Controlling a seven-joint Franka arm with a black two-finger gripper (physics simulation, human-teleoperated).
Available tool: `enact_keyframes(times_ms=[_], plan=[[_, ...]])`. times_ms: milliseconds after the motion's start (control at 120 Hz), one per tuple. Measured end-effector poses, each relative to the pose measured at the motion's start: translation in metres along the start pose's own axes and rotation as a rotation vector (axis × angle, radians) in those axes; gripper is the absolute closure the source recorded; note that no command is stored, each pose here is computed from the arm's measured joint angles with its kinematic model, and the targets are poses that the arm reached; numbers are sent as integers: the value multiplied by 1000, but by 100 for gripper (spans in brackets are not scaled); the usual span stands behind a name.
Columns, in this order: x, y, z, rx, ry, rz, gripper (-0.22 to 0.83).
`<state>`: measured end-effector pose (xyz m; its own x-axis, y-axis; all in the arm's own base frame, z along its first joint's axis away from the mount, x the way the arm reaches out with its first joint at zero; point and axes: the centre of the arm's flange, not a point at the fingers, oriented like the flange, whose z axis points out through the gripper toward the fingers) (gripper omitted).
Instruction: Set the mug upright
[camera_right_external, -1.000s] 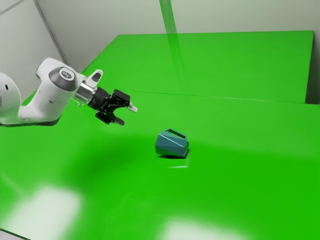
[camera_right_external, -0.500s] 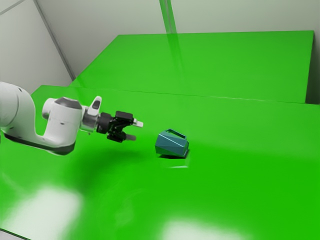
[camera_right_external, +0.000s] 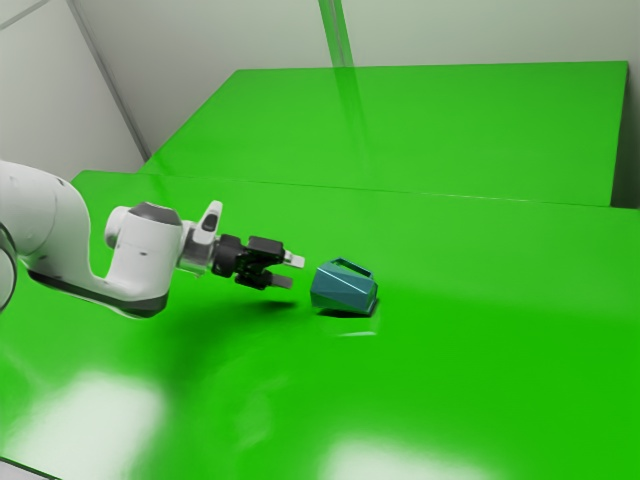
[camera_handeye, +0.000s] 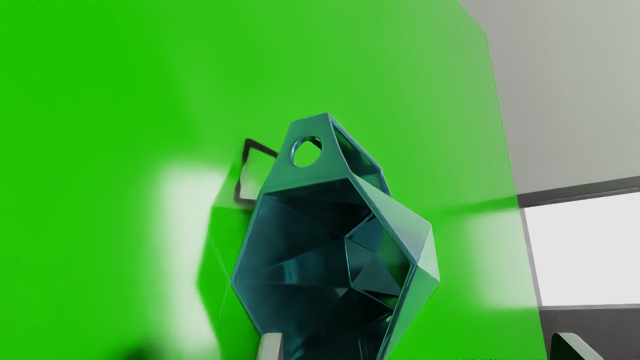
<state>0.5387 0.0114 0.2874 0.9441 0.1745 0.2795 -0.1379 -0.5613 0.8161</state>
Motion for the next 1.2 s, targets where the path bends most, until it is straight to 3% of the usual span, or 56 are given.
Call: enact_keyframes(times_ms=[417, 1200], plan=[[9, 11, 22, -18, -17, 88, 2], [0, 17, 60, -38, -60, 130, 3]])
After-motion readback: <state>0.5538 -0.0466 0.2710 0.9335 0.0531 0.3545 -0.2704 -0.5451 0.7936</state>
